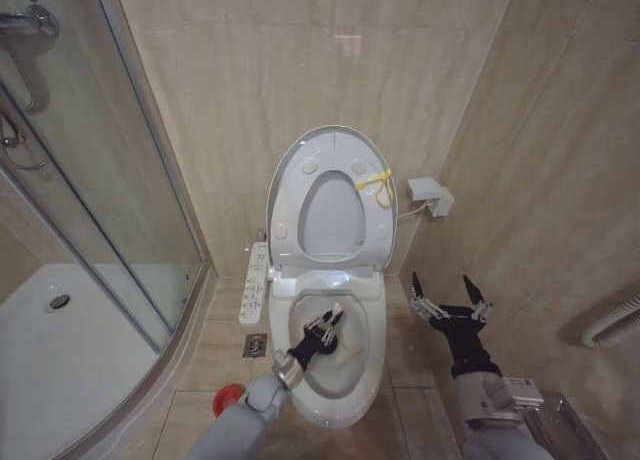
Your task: Open the toilet lid, clean the toilet bowl with a toilet brush, close the toilet lid, and flush.
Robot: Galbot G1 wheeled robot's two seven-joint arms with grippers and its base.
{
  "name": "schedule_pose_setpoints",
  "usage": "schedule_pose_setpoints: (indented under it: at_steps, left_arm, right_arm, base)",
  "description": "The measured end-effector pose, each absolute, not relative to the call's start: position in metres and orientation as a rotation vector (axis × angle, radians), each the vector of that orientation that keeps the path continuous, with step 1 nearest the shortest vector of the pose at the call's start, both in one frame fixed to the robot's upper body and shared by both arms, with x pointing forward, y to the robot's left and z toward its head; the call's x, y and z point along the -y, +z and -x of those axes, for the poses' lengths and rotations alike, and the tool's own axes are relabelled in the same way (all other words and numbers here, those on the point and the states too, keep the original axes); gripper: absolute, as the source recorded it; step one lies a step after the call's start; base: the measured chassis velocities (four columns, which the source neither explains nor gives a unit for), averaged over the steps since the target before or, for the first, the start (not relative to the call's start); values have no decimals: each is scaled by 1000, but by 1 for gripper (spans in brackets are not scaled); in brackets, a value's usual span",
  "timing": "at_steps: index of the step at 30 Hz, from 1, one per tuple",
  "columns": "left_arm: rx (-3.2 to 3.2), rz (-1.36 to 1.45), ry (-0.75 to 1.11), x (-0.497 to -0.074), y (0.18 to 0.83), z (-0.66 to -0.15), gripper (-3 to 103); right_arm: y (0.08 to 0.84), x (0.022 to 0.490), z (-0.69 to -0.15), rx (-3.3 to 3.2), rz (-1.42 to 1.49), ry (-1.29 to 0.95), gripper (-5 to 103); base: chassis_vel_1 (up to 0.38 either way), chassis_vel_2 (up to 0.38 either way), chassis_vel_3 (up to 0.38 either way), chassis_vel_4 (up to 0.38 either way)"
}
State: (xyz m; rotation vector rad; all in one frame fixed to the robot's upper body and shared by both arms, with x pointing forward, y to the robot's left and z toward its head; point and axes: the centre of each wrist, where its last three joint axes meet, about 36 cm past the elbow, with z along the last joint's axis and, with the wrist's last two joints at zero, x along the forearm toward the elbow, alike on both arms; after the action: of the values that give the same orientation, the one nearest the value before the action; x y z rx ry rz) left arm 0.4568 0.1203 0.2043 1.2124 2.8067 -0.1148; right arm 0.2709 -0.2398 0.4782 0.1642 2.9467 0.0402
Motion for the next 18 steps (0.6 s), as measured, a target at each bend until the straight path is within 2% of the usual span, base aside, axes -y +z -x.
schedule_pose_setpoints:
  at_steps: [10, 18]
  left_arm:
    - [-2815, -1236, -130, -139, 205, -419, 19]
    - [-2756, -1204, -128, -129, 223, -444, 19]
  right_arm:
    - [478, 240, -271, -2947, -164, 40, 100]
    - [478, 240, -271, -2947, -164, 40, 100]
  base:
    - [0, 0, 0, 0]
    - [0, 0, 0, 0]
